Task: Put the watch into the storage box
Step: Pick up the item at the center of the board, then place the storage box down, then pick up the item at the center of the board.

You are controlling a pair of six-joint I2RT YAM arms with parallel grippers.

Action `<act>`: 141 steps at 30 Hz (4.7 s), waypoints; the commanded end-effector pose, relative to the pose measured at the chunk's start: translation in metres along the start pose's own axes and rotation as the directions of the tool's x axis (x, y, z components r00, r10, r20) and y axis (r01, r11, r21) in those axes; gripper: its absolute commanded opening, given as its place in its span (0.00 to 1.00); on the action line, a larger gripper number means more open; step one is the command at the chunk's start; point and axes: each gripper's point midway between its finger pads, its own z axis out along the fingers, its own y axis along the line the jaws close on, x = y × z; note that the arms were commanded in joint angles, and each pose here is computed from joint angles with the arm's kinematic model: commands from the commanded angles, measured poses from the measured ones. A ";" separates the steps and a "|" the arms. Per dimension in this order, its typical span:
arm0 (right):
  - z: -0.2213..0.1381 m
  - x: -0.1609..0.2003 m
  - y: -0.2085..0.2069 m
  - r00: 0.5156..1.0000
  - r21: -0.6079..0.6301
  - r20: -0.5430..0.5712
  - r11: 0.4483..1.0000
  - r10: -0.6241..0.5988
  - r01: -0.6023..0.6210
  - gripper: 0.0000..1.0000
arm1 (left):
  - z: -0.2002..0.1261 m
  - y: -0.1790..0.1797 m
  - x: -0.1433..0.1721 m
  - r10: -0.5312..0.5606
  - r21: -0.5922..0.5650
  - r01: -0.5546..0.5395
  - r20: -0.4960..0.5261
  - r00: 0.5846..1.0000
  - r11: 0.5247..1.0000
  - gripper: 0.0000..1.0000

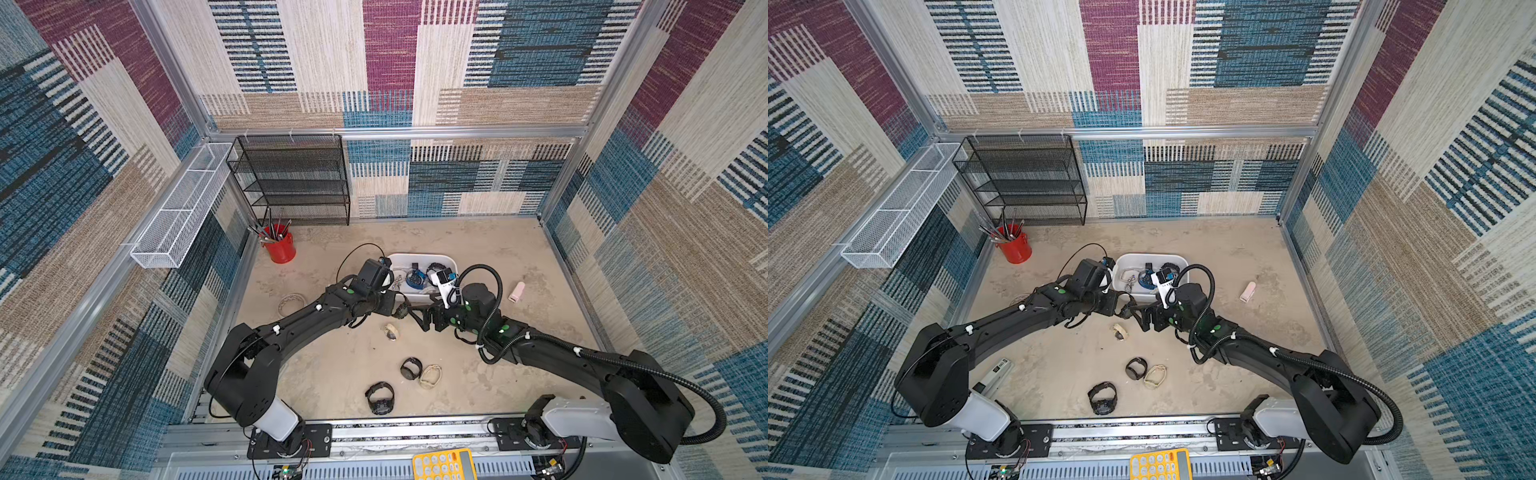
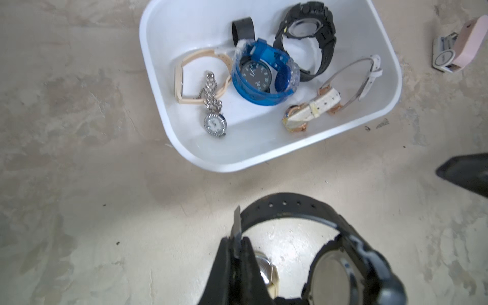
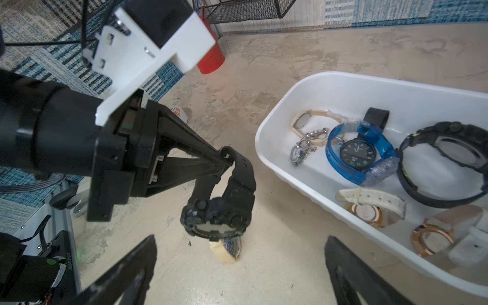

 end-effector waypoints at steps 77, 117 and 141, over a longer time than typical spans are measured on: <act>0.000 -0.016 -0.011 0.998 0.075 0.058 0.997 -0.001 -0.004 1.00 | -0.007 0.069 -0.073 -0.241 0.048 0.238 0.323 0.915 0.970 0.99; 0.093 0.094 0.036 0.935 -0.006 -0.347 0.997 -0.078 0.081 0.45 | -0.057 0.111 -0.005 -0.303 -0.025 0.337 0.375 0.876 0.941 0.99; 0.075 0.046 0.041 0.963 0.040 -0.240 0.990 -0.123 0.136 0.13 | -0.042 0.099 -0.008 -0.353 0.066 0.353 0.343 0.870 0.933 0.98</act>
